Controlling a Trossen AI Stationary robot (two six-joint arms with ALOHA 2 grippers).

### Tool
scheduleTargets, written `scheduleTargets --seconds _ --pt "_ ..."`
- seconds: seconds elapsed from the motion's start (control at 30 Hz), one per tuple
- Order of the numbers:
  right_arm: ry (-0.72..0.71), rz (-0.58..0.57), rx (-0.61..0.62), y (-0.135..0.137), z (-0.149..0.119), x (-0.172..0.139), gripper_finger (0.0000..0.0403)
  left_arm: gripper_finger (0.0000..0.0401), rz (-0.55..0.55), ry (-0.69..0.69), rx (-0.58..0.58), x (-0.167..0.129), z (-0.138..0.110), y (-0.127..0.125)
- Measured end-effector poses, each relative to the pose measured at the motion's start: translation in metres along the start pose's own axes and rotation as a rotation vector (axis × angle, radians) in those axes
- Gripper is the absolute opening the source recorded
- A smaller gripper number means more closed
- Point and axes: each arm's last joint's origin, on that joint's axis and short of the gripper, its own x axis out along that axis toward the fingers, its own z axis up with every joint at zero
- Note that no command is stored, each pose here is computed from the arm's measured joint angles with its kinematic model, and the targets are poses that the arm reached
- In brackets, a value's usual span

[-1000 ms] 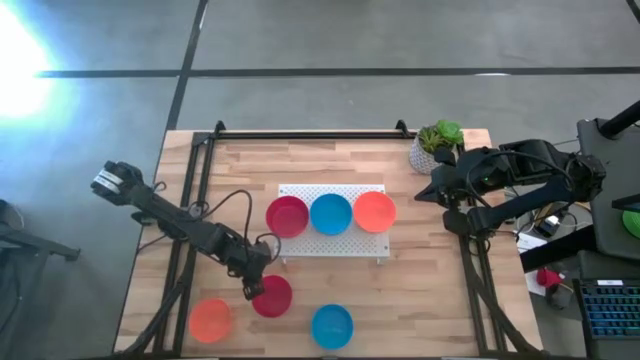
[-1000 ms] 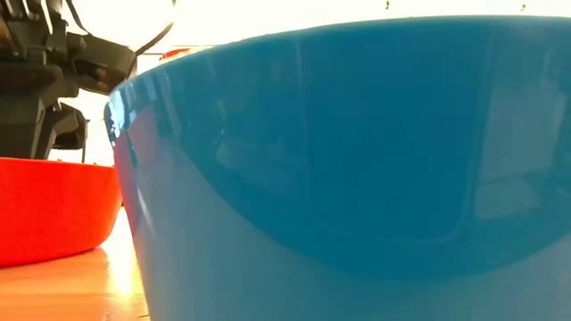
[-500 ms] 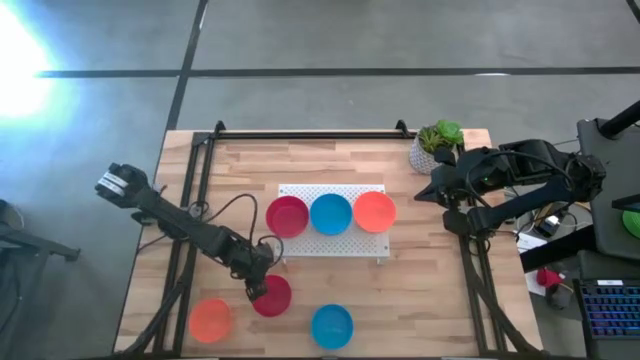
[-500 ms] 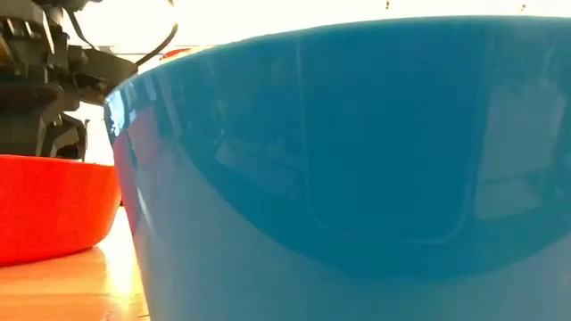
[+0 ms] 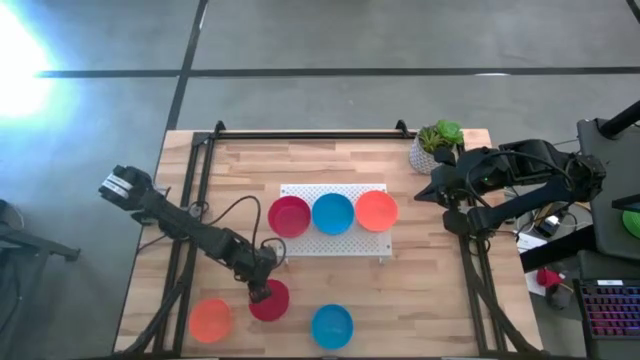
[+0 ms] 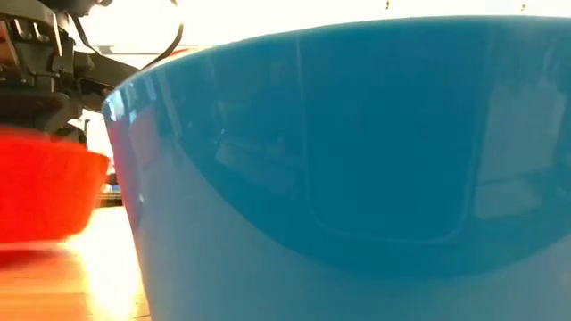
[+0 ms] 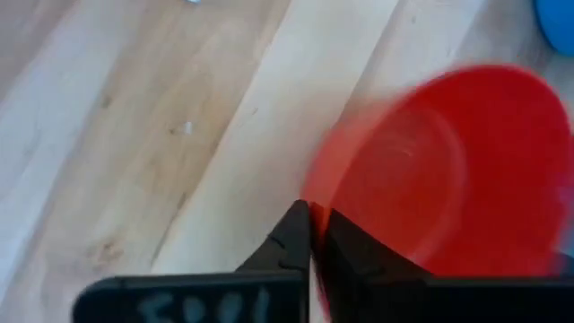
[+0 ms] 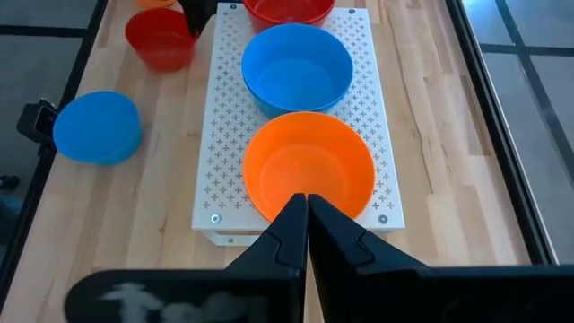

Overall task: Pick & Place Mini bowls
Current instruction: Stack the red bowl on the red bowl on the shelf

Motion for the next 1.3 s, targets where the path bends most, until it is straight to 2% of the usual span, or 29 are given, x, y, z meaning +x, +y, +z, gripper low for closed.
scheduleTargets --seconds 0.23,0.47,0.7,0.93,1.0,1.1,1.3 --pt "0.0 0.0 -0.004 0.0 0.0 0.0 0.0008 0.0002 -0.037 0.04 -0.013 -0.002 0.0 -0.004" --pt "0.0 0.001 -0.004 0.0 0.0 0.0 0.0008 0.0001 -0.14 0.072 0.006 -0.016 0.006 -0.023" --pt "-0.001 0.002 -0.03 0.0 0.0 0.0 0.0008 0.0001 -0.262 0.064 0.035 -0.052 0.013 -0.049" --pt "-0.001 0.001 -0.029 0.0 0.0 0.0 0.0008 0.0 -0.248 0.062 0.031 -0.102 0.015 -0.064" --pt "-0.001 0.001 -0.028 0.0 0.0 0.0 0.0008 0.0 -0.227 0.022 0.02 -0.117 0.016 -0.068" --pt "-0.001 0.002 -0.029 0.0 0.0 0.0 0.0008 0.0 -0.202 -0.113 0.01 -0.139 0.02 -0.073" --pt "-0.001 0.002 -0.029 0.0 0.0 0.0 0.0008 0.0 -0.217 -0.341 -0.035 -0.184 0.028 -0.08"
